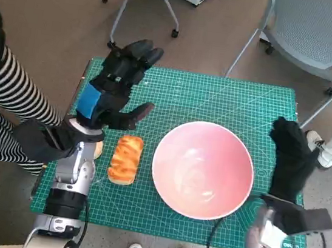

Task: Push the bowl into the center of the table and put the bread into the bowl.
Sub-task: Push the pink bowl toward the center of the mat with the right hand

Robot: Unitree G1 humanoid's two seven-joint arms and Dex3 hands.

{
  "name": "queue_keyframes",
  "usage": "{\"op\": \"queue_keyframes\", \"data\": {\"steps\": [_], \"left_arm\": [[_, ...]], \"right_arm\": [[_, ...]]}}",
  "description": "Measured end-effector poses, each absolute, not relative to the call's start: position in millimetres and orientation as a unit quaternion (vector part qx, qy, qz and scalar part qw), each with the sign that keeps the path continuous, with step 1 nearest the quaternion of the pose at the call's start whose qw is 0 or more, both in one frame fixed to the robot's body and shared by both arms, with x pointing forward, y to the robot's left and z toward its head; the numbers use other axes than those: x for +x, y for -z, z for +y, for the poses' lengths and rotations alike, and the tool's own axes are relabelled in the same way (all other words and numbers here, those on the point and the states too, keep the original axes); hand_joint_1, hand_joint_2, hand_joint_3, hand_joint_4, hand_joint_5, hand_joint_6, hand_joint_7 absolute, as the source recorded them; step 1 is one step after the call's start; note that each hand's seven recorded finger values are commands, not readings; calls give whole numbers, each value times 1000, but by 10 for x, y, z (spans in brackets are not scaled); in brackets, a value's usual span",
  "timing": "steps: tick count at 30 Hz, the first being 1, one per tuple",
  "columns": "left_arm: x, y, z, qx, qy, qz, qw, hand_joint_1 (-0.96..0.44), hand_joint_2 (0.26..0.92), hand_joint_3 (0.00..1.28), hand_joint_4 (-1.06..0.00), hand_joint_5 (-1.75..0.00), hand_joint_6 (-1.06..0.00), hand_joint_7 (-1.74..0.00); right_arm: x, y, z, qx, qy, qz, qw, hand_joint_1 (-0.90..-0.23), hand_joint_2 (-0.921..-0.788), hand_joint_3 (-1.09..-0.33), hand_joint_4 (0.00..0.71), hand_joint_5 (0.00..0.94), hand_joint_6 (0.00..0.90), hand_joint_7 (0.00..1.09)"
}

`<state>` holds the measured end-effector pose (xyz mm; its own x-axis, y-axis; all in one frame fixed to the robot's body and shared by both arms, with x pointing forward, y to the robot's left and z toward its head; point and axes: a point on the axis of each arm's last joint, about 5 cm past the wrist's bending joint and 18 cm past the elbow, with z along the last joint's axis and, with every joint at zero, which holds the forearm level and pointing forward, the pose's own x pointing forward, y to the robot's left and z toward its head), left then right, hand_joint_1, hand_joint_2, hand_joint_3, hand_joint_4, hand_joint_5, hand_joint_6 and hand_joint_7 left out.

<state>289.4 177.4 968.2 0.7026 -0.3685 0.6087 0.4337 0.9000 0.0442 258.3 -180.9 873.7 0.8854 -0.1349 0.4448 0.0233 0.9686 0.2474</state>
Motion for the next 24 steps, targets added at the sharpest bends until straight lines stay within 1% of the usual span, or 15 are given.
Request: {"op": "queue_keyframes", "data": {"steps": [7,11,18,24], "left_arm": [[2874,-9695,1804,-47,214,-323,921,-137,683,643,-11,-407,1,-648],[2870,-9702,1828,-43,211,-324,921,-142,702,603,-25,-392,1,-652],[2843,-9685,1889,-37,201,-321,925,-148,716,569,-50,-390,1,-659],[2813,-9652,1914,-37,194,-316,928,-156,722,554,-53,-389,1,-661]], "right_arm": [[2606,-8700,-1527,166,22,-230,958,-628,-921,-806,94,0,55,447],[2626,-8698,-1420,180,10,-226,957,-631,-921,-818,86,1,54,450],[2652,-8695,-1386,179,-2,-216,960,-628,-921,-843,72,0,43,456],[2737,-8764,-1366,181,-13,-215,960,-620,-921,-848,69,0,38,464]]}}
